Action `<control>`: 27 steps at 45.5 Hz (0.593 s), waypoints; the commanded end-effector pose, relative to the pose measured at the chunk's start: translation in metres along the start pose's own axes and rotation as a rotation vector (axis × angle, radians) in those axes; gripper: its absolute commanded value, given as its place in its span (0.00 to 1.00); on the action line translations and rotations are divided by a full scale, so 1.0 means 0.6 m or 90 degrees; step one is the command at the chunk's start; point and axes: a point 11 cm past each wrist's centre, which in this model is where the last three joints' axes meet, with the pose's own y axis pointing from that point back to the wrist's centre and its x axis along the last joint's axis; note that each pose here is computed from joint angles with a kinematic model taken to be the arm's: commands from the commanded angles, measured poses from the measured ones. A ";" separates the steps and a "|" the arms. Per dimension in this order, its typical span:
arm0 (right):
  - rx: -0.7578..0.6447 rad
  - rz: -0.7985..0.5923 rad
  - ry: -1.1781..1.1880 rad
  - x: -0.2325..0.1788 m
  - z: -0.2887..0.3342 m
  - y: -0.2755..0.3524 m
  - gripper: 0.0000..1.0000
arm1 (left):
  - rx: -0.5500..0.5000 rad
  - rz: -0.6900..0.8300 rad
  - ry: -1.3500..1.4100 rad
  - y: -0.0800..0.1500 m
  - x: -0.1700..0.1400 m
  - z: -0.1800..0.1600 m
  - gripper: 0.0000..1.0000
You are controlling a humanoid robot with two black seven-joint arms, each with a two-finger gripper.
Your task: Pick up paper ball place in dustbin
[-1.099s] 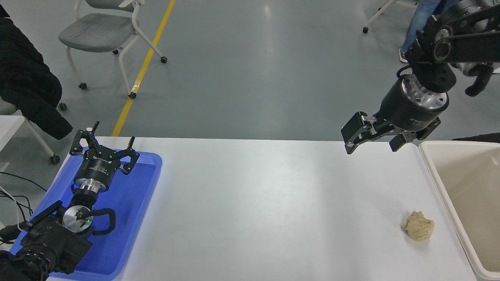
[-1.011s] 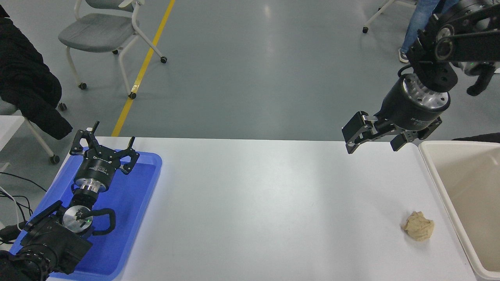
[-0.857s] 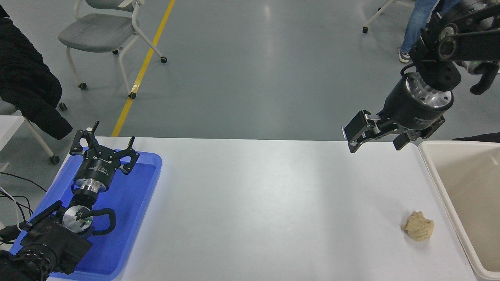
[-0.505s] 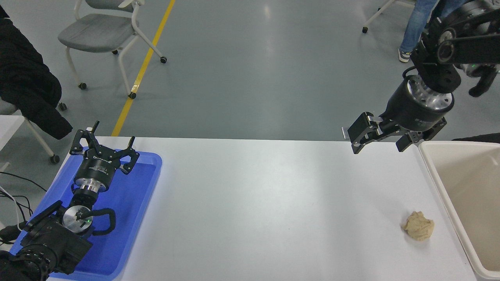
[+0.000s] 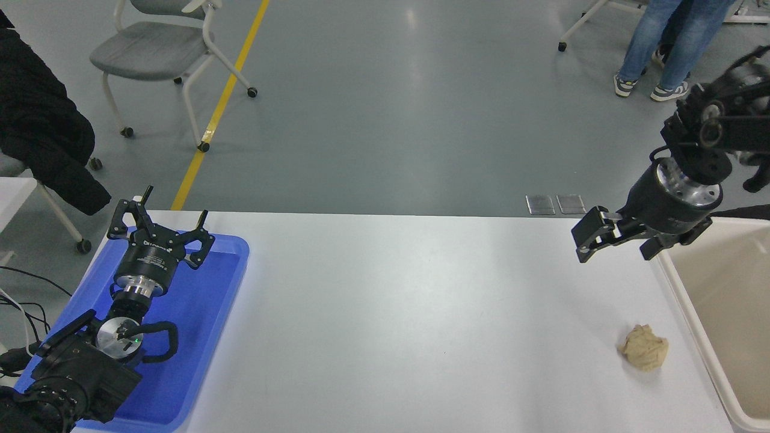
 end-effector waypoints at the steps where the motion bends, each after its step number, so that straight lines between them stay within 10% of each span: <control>1: -0.013 -0.007 -0.042 -0.047 0.082 -0.106 1.00 | 0.000 -0.002 0.001 -0.001 -0.001 0.000 1.00; 27: -0.086 0.018 -0.040 -0.101 0.128 -0.248 1.00 | 0.000 -0.001 0.000 -0.001 -0.001 0.000 1.00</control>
